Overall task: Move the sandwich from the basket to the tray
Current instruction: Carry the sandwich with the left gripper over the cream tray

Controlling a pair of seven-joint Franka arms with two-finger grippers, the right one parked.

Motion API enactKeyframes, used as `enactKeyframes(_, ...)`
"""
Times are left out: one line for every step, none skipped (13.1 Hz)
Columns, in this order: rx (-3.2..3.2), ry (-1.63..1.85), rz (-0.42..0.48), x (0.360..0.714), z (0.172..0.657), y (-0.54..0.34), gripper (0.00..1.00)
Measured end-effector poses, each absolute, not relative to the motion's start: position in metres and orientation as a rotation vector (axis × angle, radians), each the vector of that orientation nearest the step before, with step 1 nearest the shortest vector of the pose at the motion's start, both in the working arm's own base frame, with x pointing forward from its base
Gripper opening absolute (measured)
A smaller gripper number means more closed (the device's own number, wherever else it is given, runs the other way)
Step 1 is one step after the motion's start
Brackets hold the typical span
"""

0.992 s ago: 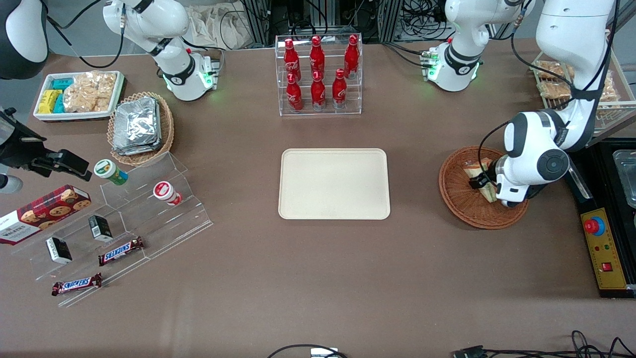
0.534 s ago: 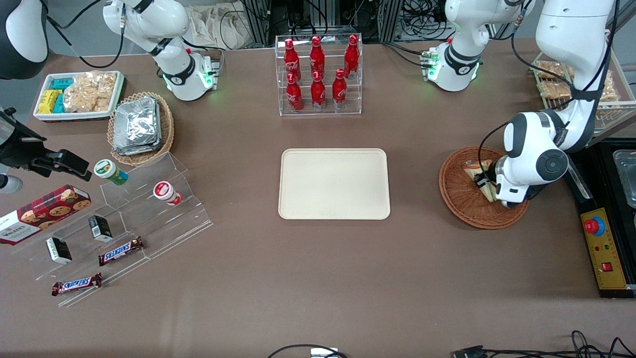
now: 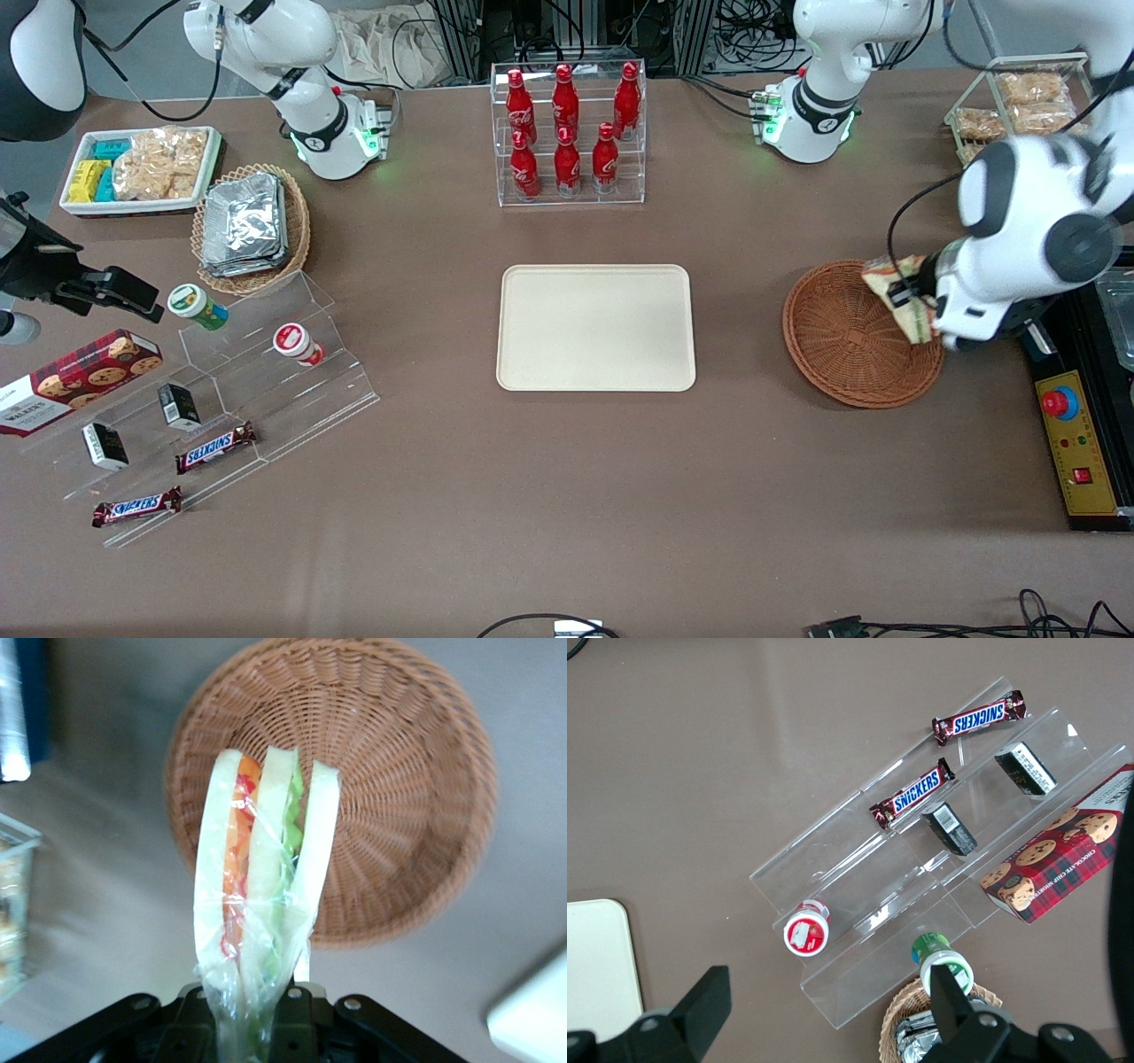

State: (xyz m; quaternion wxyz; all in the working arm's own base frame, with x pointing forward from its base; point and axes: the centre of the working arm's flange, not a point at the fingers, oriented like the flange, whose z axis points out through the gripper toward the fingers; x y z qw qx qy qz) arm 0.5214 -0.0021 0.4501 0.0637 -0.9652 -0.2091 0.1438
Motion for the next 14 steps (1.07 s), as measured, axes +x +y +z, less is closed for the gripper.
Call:
enactKeyframes(-2.943, -0.574, 0.397, 0.523, 0.498, -0.003, 0.19)
enactKeyframes(-2.976, -0.497, 0.352, 0.524, 0.539, -0.003, 0.19)
enactKeyframes(-3.007, -0.407, 0.306, 0.526, 0.57, -0.005, 0.19)
enactKeyframes(-3.03, -0.318, 0.268, 0.527, 0.592, -0.011, 0.19)
enactKeyframes(-3.044, -0.239, 0.243, 0.527, 0.608, -0.023, 0.19)
enactKeyframes(-3.049, -0.163, 0.232, 0.526, 0.618, -0.041, 0.19)
enactKeyframes(-3.052, -0.089, 0.221, 0.524, 0.624, -0.066, 0.19)
enactKeyframes(-3.052, 0.001, 0.208, 0.521, 0.628, -0.098, 0.19)
enactKeyframes(-3.051, 0.074, 0.193, 0.515, 0.631, -0.136, 0.19)
enactKeyframes(-3.049, 0.106, 0.183, 0.505, 0.632, -0.175, 0.19)
enactKeyframes(-3.053, 0.117, 0.179, 0.493, 0.631, -0.213, 0.19)
enactKeyframes(-3.062, 0.114, 0.179, 0.48, 0.631, -0.25, 0.19)
enactKeyframes(-3.072, 0.097, 0.187, 0.47, 0.628, -0.282, 0.19)
enactKeyframes(-3.082, 0.08, 0.196, 0.464, 0.623, -0.307, 0.19)
